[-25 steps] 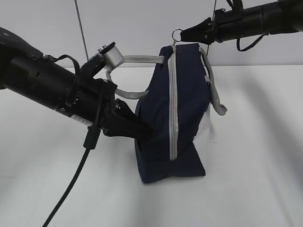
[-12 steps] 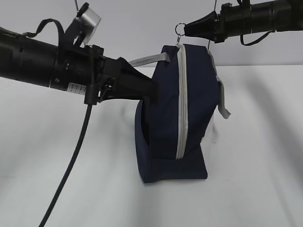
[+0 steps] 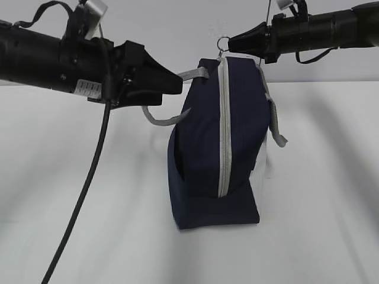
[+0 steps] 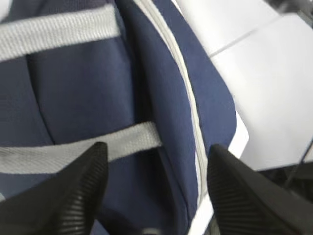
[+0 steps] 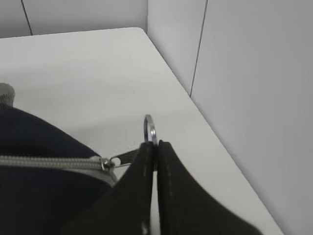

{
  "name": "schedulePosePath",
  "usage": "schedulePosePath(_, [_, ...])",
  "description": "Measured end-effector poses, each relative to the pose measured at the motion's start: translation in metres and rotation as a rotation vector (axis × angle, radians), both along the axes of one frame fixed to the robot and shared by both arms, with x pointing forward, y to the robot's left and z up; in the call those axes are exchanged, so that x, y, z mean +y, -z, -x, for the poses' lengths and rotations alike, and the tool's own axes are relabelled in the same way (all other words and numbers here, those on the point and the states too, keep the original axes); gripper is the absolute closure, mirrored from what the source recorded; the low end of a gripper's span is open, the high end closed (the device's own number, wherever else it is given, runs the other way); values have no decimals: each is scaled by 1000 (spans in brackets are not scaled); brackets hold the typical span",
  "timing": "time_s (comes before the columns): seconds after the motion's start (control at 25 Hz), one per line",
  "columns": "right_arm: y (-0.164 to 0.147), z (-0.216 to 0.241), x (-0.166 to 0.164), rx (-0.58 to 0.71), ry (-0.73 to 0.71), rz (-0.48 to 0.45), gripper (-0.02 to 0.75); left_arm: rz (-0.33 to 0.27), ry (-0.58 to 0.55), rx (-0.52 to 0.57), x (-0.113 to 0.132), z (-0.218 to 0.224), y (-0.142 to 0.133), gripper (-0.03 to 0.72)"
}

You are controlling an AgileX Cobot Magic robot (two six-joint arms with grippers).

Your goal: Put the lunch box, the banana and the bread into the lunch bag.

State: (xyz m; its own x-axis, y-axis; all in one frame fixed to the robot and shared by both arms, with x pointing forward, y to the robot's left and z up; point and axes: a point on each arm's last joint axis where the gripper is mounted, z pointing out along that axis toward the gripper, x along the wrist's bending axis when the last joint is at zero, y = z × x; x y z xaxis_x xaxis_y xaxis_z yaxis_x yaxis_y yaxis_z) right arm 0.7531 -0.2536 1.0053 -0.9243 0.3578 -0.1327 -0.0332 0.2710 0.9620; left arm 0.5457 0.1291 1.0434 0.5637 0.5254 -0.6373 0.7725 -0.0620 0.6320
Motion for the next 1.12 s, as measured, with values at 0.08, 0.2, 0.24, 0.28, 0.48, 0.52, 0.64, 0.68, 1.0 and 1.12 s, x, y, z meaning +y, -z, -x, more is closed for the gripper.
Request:
schedulePosePath(0.08, [-6, -1, 0, -27, -4, 9, 738, 6, -46, -4, 0, -6, -6, 242])
schedulePosePath(0.2, [-9, -1, 0, -47, -12, 24, 738, 17, -109, -24, 1, -14, -17, 242])
schedulePosePath(0.24, [-9, -1, 0, -47, -13, 26, 738, 19, -128, -33, 1, -18, -20, 242])
schedulePosePath(0.28, [-9, -1, 1, -48, -15, 26, 738, 20, -146, -42, 1, -21, -23, 242])
schedulePosePath(0.48, [-9, 0, 8, -51, -29, 26, 738, 22, -197, -12, -2, -37, -15, 242])
schedulePosePath(0.52, [-9, 0, 11, -51, -36, 26, 738, 19, -198, -3, -3, -41, -11, 242])
schedulePosePath(0.64, [-9, 2, 28, -53, -66, 26, 738, 14, -199, 9, -7, -50, -4, 242])
schedulePosePath(0.68, [-9, 2, 30, -53, -72, 26, 738, 16, -201, 11, -9, -53, -3, 242])
schedulePosePath(1.0, [-8, 5, 46, -51, -106, 44, 738, 40, -203, 9, -23, -80, 0, 243])
schedulePosePath(1.12, [-7, 5, 46, -51, -108, 50, 738, 40, -184, 21, -35, -84, 7, 243])
